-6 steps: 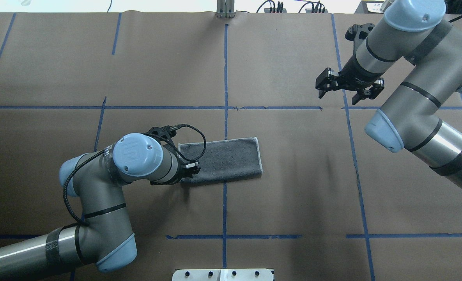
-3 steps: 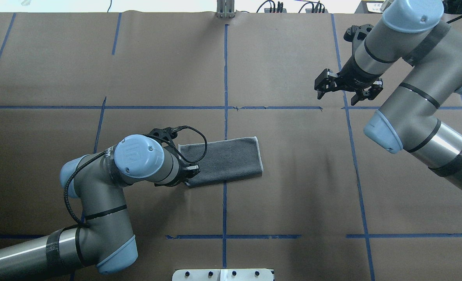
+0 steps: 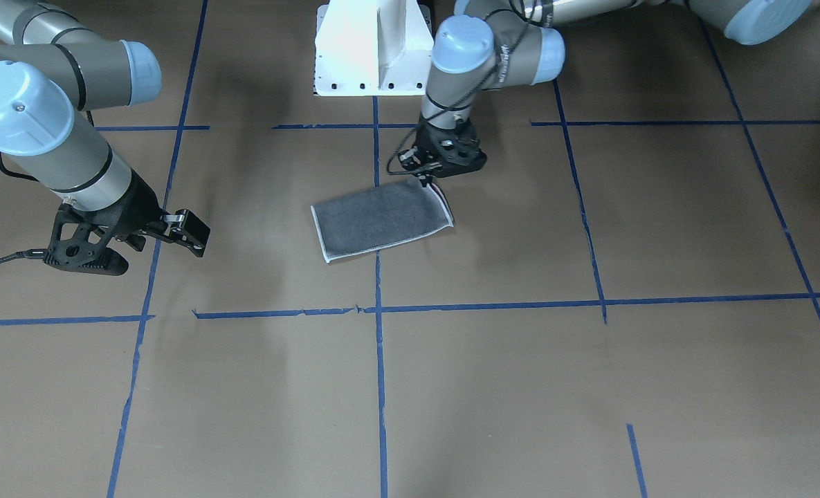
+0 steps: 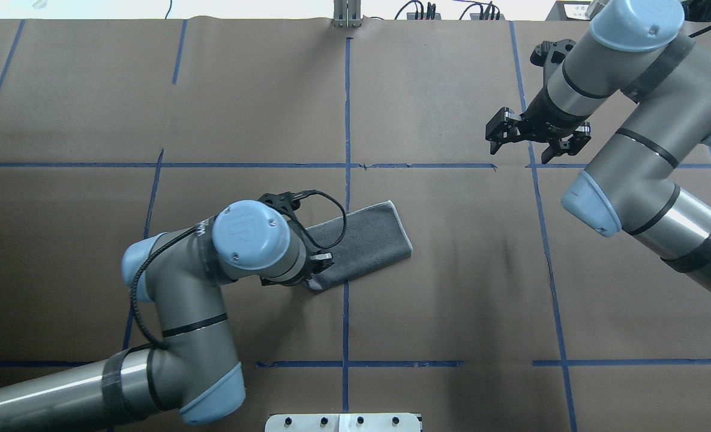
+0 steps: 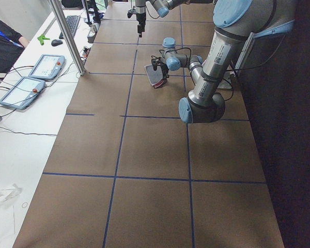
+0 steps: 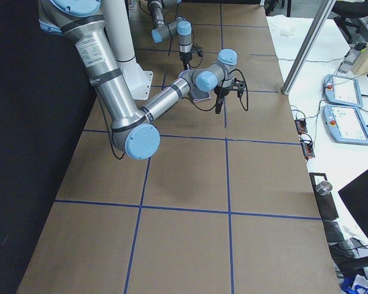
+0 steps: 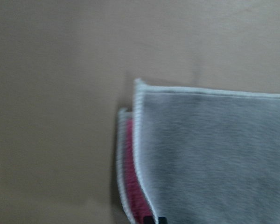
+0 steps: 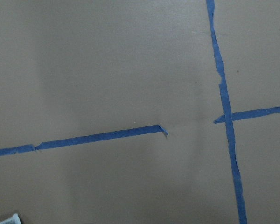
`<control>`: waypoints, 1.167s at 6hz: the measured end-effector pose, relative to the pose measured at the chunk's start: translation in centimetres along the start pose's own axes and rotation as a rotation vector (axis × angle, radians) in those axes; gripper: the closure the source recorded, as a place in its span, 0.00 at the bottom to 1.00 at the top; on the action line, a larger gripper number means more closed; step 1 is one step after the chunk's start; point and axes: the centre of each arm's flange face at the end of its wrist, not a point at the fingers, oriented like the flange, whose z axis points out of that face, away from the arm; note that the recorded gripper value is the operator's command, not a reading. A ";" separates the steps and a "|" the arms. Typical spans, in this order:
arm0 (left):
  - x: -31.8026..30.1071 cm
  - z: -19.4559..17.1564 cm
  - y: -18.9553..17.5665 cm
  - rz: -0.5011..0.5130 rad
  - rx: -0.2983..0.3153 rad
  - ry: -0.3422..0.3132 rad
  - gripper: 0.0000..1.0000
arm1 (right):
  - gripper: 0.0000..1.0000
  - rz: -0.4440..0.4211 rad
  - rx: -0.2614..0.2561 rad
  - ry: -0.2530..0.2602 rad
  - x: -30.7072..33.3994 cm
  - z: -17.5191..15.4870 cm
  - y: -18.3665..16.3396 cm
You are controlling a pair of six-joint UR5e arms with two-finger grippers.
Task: Fold towel twice with both arms
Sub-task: 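Lift the towel end with the left gripper and fold it over the other half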
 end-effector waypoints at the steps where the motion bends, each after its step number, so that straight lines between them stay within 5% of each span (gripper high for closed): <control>1: 3.9 -0.4 0.1 0.000 0.003 0.001 1.00 | 0.00 0.000 -0.002 0.004 0.6 0.1 -0.1; 6: 18.3 0.6 -2.3 -0.037 0.035 -0.045 1.00 | 0.00 -0.053 0.001 0.028 4.0 0.1 -1.2; 7: 18.9 0.9 -2.8 -0.041 0.039 -0.056 0.86 | 0.00 -0.055 0.001 0.029 4.0 0.2 -1.2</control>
